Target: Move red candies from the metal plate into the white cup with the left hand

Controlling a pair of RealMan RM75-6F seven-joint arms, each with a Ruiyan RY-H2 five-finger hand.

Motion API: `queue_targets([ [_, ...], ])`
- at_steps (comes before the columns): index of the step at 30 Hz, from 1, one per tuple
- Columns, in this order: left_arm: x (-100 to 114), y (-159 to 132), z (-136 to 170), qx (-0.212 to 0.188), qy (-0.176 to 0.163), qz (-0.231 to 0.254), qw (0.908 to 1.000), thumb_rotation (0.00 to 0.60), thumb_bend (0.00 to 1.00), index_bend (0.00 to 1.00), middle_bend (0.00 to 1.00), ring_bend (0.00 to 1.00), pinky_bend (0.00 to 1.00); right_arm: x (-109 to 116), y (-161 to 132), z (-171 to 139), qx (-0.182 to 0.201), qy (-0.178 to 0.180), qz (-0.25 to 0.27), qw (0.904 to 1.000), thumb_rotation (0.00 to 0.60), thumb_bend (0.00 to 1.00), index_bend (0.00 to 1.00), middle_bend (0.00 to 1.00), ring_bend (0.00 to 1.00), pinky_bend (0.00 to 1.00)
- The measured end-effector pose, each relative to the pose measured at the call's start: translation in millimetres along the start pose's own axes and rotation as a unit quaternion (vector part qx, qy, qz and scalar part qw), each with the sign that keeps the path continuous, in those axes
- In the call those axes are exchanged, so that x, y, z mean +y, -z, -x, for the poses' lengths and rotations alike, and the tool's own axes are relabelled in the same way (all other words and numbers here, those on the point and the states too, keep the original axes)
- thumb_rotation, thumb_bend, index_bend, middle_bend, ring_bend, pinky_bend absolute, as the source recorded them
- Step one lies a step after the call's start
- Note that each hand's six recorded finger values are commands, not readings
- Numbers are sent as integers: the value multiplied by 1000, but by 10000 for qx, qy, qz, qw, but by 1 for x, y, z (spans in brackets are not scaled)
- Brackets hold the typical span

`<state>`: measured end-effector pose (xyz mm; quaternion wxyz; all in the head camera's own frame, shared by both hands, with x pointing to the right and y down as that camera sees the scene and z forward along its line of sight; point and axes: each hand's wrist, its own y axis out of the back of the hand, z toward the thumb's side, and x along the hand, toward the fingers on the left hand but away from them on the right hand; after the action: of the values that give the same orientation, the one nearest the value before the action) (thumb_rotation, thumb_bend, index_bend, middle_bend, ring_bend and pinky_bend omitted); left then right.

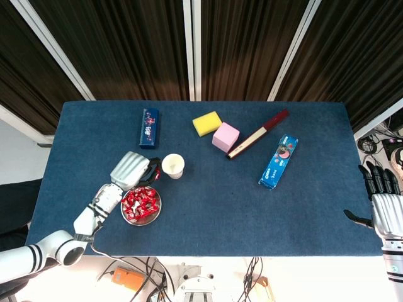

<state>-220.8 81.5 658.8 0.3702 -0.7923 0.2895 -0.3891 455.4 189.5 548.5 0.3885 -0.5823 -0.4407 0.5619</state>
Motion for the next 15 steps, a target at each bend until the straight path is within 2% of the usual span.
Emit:
queue_targets([
  [7,-6,-7,-37,172,144,70,9997,600,481,573,932,876,850,3,4,-1,-57,19,-14,10000,600,110,0,16,0,0],
  [13,-16,-4,-55,404,206,52,9990,600,470,569,930,874,850,1,4,0,-51,-11,-13,10000,600,110,0,16,0,0],
  [15,-18,-2,-57,452,224,-17,9987,600,453,538,928,873,849,1,4,0,-52,-11,-11,10000,600,109,0,16,0,0],
])
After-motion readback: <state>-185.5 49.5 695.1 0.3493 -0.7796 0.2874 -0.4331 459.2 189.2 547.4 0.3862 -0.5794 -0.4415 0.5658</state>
